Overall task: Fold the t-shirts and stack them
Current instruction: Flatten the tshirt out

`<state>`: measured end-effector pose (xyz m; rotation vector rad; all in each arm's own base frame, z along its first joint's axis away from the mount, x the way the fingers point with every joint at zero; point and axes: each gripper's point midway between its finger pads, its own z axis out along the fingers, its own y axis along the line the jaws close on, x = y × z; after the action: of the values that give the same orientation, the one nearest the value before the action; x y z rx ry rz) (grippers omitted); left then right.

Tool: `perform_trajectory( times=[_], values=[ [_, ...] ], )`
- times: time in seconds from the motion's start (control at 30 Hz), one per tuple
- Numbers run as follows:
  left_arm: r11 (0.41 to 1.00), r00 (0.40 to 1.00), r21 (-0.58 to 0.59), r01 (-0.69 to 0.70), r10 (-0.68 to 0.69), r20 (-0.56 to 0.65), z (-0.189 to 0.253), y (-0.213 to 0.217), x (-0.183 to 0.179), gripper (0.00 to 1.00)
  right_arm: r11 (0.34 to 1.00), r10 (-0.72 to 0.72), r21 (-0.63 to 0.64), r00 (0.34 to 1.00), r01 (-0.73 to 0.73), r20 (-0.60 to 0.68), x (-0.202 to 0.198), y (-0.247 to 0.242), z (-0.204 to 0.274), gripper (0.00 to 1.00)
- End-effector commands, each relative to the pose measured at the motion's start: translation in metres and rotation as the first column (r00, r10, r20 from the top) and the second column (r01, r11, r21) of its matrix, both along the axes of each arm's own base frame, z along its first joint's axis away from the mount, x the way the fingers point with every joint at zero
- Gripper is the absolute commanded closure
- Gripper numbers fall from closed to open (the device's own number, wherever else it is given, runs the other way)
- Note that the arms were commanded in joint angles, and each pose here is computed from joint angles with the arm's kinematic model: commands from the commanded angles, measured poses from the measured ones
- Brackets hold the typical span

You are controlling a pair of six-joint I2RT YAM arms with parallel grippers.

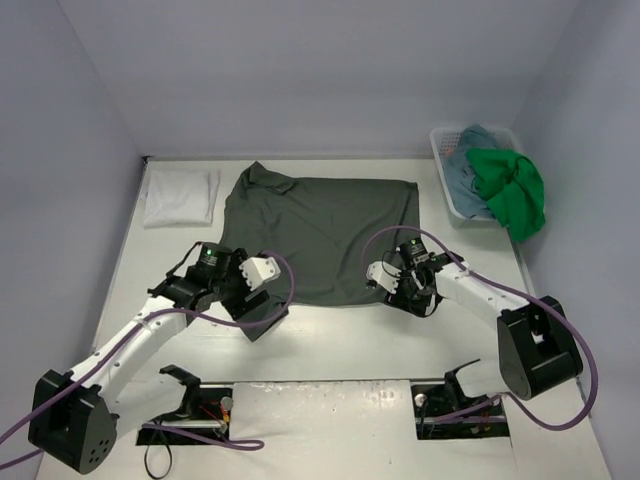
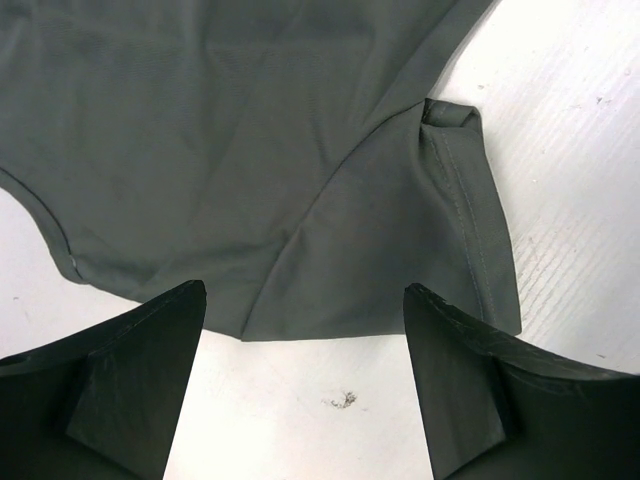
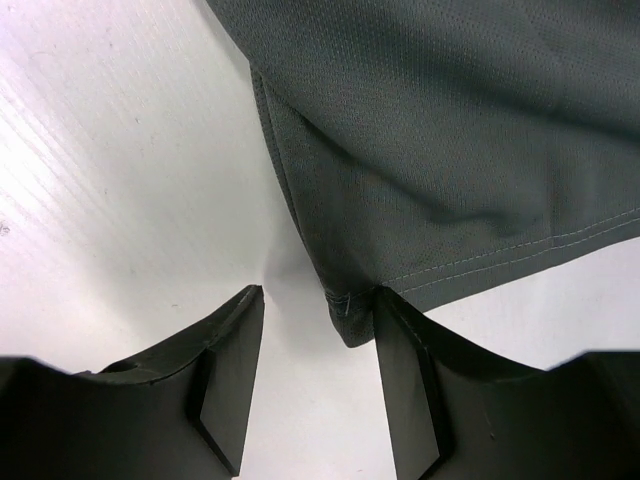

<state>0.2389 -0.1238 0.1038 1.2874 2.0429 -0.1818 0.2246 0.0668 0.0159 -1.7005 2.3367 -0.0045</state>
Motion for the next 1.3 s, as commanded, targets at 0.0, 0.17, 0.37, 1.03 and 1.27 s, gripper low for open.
perform_trajectory(
  times=[0.0, 0.17, 0.37, 1.03, 1.27],
  values=[
    [0.999, 0.998, -0.001, 0.033, -0.033, 0.046, 0.006, -0.008, 0.01, 0.26, 1.0, 0.021, -0.018, 1.0, -0.021, -0.013, -0.004, -0.002, 0.0, 0.56],
    [0.998, 0.997, -0.003, 0.068, -0.068, -0.025, -0.009, -0.015, -0.002, 0.26, 0.999, 0.022, -0.033, 0.998, -0.023, -0.051, -0.008, -0.003, -0.009, 0.64],
    [0.992, 0.981, -0.015, 0.125, -0.125, -0.146, -0.037, -0.022, -0.025, 0.25, 0.999, 0.021, -0.042, 0.997, -0.024, -0.076, -0.01, -0.004, -0.015, 0.8],
    [0.943, 0.91, 0.055, 0.329, -0.3, -0.287, -0.064, -0.047, -0.069, 0.25, 0.999, 0.005, -0.042, 0.998, -0.007, -0.062, -0.002, -0.002, -0.014, 1.0],
    [0.954, 0.929, 0.107, 0.28, -0.241, -0.279, -0.084, -0.048, -0.057, 0.25, 0.999, 0.003, -0.034, 0.999, -0.004, -0.034, -0.001, -0.002, -0.007, 1.0]
  ],
)
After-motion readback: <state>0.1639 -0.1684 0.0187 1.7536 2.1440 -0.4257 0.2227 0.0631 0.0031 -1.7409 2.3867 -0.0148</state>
